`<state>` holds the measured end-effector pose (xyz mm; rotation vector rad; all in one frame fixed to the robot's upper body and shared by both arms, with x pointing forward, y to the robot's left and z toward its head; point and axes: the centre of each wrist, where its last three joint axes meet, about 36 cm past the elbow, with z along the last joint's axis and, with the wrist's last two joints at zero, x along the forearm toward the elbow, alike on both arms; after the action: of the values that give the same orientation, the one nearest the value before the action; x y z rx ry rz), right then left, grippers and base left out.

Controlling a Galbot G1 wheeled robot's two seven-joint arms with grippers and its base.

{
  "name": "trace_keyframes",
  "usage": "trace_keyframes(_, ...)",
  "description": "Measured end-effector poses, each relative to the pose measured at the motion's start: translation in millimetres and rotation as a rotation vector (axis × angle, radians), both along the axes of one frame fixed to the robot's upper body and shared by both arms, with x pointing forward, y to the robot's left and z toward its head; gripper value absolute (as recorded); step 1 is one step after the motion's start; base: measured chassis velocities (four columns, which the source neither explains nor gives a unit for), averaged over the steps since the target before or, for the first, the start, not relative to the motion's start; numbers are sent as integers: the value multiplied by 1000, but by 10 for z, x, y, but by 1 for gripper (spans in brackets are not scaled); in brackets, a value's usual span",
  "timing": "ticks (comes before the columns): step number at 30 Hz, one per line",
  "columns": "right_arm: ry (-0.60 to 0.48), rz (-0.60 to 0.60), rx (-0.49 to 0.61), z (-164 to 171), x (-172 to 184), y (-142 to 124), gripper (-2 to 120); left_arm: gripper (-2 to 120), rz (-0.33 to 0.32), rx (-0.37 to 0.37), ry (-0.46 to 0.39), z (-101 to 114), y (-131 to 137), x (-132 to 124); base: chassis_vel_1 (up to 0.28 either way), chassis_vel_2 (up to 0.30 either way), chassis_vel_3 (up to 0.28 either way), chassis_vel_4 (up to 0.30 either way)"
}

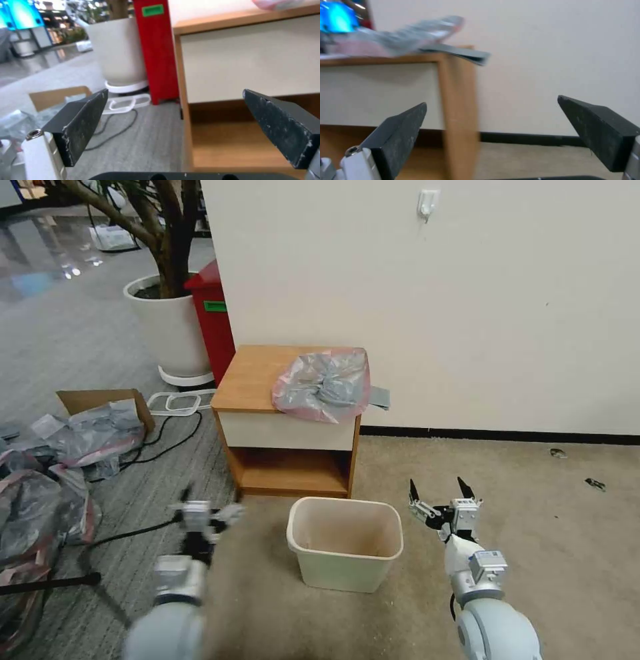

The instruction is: Pick up the garbage bag from the table and place it over the trash can.

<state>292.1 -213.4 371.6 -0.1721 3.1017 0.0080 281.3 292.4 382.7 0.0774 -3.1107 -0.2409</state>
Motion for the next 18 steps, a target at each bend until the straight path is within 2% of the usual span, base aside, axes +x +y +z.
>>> trace_keyframes(4,-8,20,21,6,12,43,100,100,20,5,-49,141,458,-171,13,-4,1,4)
trace_keyframes(5,-8,20,21,6,12,43,100,100,20,5,-49,141,458,-171,0,0,0,0)
trace_keyframes(9,-17,20,93,1,145,57,100,100,-31,-119,-58,7,353,-174,0,0,0,0)
trace_keyframes(10,-17,20,93,1,145,57,100,100,-31,-119,-58,7,353,-174,0,0,0,0)
trace_keyframes(12,-18,31,187,21,298,92,100,100,-84,-187,-54,-95,311,-174,0,0,0,0)
trace_keyframes(14,-18,38,227,40,382,118,100,100,-107,-194,-58,-120,318,-175,0,0,0,0)
trace_keyframes(17,23,51,449,145,731,282,100,100,-146,-184,-78,-147,331,-172,0,0,0,0)
trace_keyframes(18,23,51,449,145,731,282,100,100,-146,-184,-78,-147,331,-172,0,0,0,0)
